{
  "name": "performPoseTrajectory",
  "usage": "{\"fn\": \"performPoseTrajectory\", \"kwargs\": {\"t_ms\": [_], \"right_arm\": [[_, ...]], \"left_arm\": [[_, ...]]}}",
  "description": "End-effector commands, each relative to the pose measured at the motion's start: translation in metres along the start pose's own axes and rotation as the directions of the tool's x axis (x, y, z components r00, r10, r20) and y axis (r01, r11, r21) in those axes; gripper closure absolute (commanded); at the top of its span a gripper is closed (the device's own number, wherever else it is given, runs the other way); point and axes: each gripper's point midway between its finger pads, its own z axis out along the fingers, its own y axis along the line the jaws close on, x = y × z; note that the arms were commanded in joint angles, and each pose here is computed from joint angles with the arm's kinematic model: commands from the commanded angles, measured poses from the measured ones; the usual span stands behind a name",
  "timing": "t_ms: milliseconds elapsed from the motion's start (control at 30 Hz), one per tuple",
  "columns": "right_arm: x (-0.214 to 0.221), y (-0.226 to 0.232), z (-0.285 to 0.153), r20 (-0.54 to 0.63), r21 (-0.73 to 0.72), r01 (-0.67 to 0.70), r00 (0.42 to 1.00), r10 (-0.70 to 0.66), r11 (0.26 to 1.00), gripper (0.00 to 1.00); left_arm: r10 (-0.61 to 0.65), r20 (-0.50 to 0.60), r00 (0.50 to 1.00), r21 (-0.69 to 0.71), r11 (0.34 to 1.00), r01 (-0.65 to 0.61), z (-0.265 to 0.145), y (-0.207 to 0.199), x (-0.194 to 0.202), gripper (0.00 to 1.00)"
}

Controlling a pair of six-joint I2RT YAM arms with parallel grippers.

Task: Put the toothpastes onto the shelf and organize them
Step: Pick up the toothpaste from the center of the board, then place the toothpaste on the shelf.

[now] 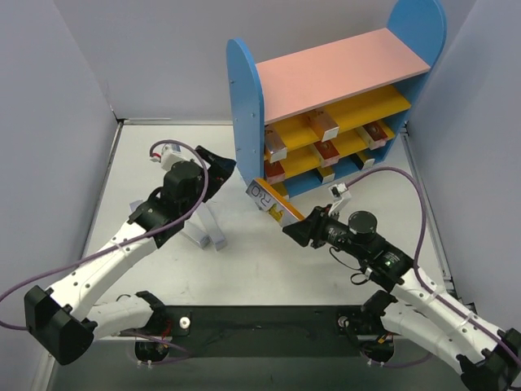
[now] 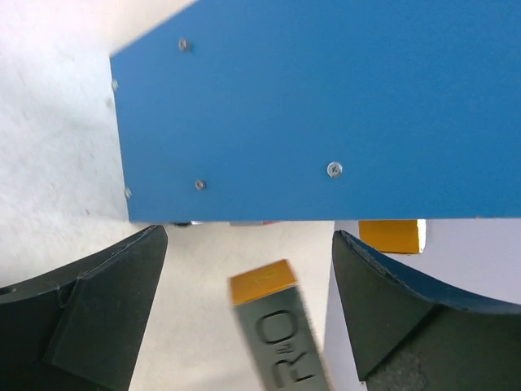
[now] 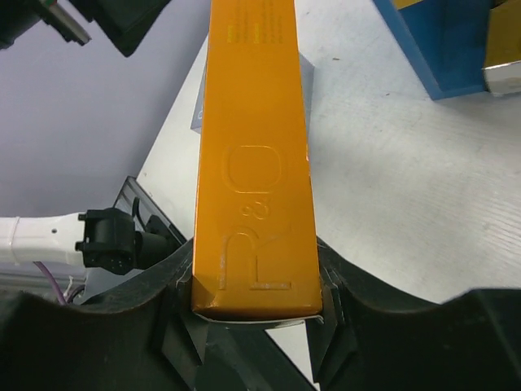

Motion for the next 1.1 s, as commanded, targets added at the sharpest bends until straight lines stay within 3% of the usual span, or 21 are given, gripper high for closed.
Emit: {"fn": "performPoseTrajectory", "kwargs": {"t_ms": [0, 200, 400, 633, 800, 1067], "right_arm": [[-0.043, 0.014, -0.033, 0.101, 0.000, 0.015, 0.995, -0.015, 1.000, 0.85], [-0.079, -0.001, -0.072, 0.173, 0.138, 0.001, 0.985, -0.025, 0.990, 0.86], [-0.118, -0.022, -0.098, 0.209, 0.315, -0.065, 0.978, -0.002, 0.947, 0.86], [-0.163, -0.042, -0.132, 0.325, 0.473, -0.215, 0.944, 0.057, 0.855, 0.87], [-0.195, -0.046, -0.139, 0.380, 0.485, -0.261, 0.922, 0.067, 0.835, 0.87], [-0.272, -0.048, -0.127, 0.439, 0.419, -0.285, 0.895, 0.083, 0.862, 0.87]], "left_arm": [[0.109, 0.267, 0.957, 0.146, 0.977, -0.152, -0.024, -0.021, -0.054, 0.06], [0.309, 0.405, 0.861, 0.116, 0.916, -0.383, -0.048, -0.004, -0.074, 0.05], [0.500, 0.434, 0.749, 0.002, 0.831, -0.556, -0.056, 0.022, -0.080, 0.03], [0.608, 0.437, 0.663, -0.082, 0.760, -0.644, -0.061, 0.057, -0.079, 0.03], [0.665, 0.460, 0.588, -0.131, 0.706, -0.696, -0.065, 0.074, -0.082, 0.03], [0.735, 0.441, 0.515, -0.152, 0.627, -0.764, -0.056, 0.097, -0.070, 0.03]]}}
